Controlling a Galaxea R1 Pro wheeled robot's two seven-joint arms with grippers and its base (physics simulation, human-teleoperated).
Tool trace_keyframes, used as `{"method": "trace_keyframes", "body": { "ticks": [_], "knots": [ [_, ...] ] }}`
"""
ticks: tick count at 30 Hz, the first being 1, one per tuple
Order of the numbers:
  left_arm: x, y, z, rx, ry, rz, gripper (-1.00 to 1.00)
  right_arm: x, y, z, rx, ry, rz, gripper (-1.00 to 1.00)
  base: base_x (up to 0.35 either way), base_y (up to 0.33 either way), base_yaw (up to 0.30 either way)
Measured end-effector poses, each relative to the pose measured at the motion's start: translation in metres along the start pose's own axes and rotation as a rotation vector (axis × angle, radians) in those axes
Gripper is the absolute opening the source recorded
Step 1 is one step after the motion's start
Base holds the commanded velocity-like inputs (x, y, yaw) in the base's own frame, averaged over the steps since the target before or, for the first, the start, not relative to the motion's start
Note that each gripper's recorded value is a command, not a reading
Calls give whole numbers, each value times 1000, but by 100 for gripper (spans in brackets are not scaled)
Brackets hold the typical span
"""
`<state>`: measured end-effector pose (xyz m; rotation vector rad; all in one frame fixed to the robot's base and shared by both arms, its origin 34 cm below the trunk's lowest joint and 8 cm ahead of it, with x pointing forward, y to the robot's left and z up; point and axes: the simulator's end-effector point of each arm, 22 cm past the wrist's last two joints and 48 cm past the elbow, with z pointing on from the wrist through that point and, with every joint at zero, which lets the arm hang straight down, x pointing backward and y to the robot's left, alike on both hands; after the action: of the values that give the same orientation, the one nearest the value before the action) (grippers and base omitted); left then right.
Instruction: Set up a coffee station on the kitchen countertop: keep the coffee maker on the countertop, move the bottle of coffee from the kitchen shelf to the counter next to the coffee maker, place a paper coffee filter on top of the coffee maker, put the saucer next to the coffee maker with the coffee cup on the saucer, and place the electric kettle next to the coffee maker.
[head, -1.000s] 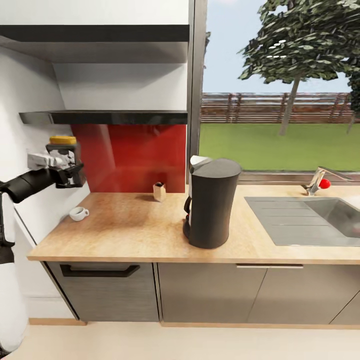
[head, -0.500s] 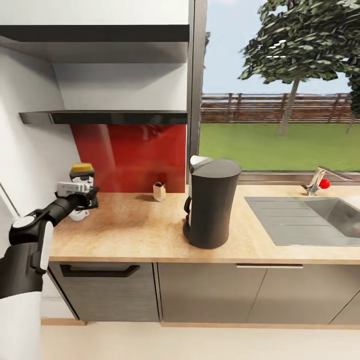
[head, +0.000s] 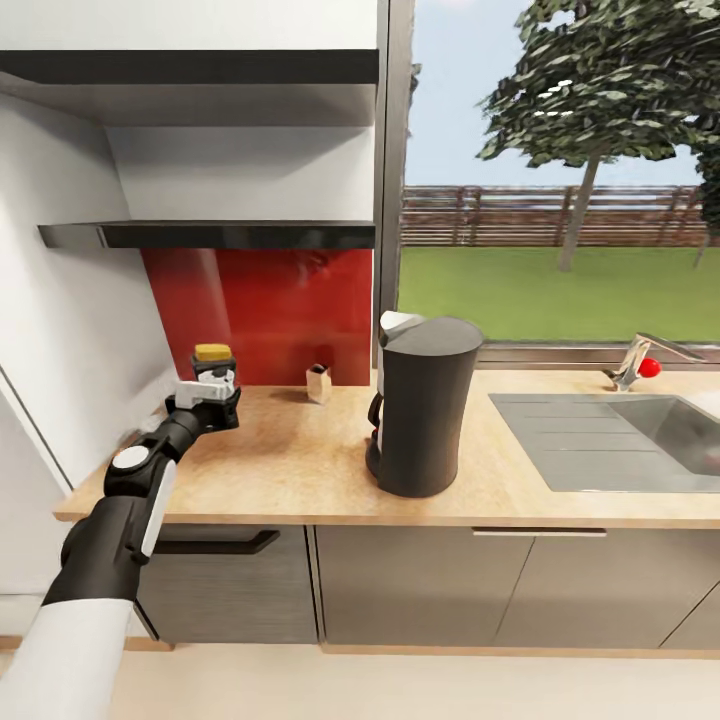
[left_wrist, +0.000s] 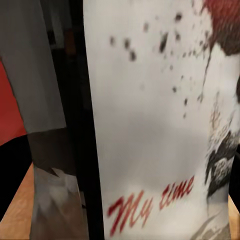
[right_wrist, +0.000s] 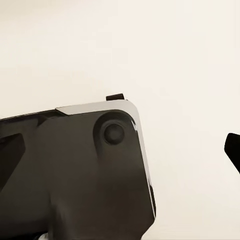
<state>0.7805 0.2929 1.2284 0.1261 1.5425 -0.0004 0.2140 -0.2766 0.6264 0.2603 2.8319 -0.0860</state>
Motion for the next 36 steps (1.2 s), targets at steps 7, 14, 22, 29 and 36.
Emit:
{"method": "trace_keyframes", "body": {
  "ticks": [7,14,22,29,36],
  "knots": [
    [33,-11,1,13,3,-2,-100,0,-3,0,6,1,7,100,0,0,0],
    [89,-15,-18,15,81,-7,-100,1,-4,0,9,2,11,100,0,0,-145],
    [99,-9,-28,-29,66,1,-100,1,-4,0,11,3,9,100,0,0,-141],
    [115,-20,-33,-17,90,-5,-100,2,-4,0,11,4,7,100,39,0,-5],
    [156,-6,-37,-99,80,-2,-100,2,-4,0,10,5,4,100,49,0,0]
  ]
}}
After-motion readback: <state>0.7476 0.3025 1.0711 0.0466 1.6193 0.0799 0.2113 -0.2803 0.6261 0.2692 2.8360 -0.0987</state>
